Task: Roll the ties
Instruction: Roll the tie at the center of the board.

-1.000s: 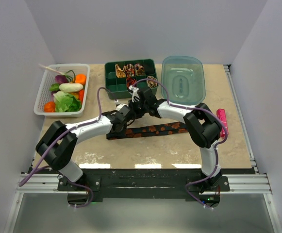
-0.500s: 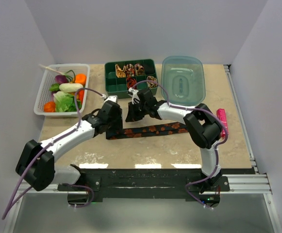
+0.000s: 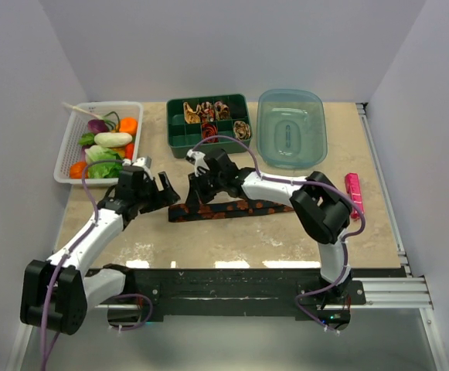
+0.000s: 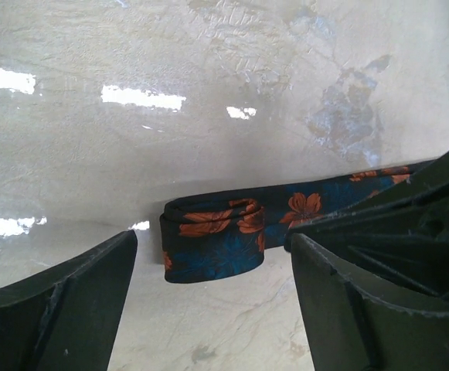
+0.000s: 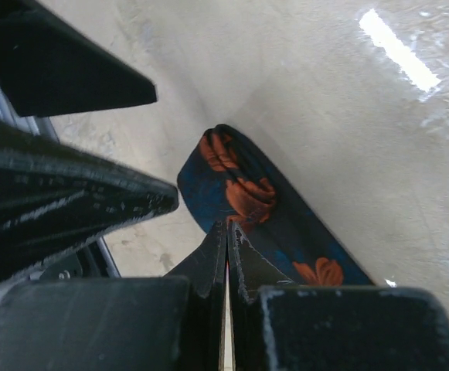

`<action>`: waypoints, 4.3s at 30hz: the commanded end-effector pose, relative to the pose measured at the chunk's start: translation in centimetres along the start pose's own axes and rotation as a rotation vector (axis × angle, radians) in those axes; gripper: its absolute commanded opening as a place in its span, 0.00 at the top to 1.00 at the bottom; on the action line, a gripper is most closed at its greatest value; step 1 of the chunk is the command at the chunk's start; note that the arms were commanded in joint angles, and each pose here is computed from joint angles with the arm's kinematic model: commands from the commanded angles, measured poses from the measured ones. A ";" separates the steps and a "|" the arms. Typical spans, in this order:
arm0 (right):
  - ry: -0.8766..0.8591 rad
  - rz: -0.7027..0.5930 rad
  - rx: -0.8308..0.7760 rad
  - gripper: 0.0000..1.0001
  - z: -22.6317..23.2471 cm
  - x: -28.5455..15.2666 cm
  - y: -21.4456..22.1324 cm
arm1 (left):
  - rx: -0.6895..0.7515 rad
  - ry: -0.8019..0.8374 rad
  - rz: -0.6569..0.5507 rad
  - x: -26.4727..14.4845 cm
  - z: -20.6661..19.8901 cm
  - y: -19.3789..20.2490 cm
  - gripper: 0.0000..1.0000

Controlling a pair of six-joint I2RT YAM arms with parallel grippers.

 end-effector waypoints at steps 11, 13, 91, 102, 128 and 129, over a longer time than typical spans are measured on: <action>-0.039 -0.019 -0.057 1.00 1.0 1.2 -1.0 | -0.180 0.269 0.063 1.2 1.8 2.3 0.17; -0.033 -0.011 -0.054 1.00 0.6 1.6 -0.8 | -0.189 0.256 0.067 1.4 2.1 2.6 0.18; -0.062 -0.054 -0.031 1.00 1.5 2.1 -2.7 | 0.047 -0.103 0.037 1.9 2.2 -0.1 1.00; -0.084 -0.046 -0.013 1.00 1.5 2.9 -2.7 | 0.086 -0.185 0.043 1.9 2.3 0.0 1.00; -0.162 0.039 0.001 1.00 3.7 6.7 -0.6 | 0.198 -0.306 0.040 1.6 -0.7 -0.1 1.00; -0.168 0.035 0.003 1.00 3.7 6.6 -0.7 | 0.201 -0.302 0.041 1.7 -0.9 0.0 1.00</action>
Point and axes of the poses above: each gripper's point midway between its finger pads, its own x axis out along the fingers, its own z axis along the line the jaws close on, y = z × x, the point moved 4 cm from there along -x, back along the fingers, and after that the axes turned 1 degree about -x, right-handed, at the moved point
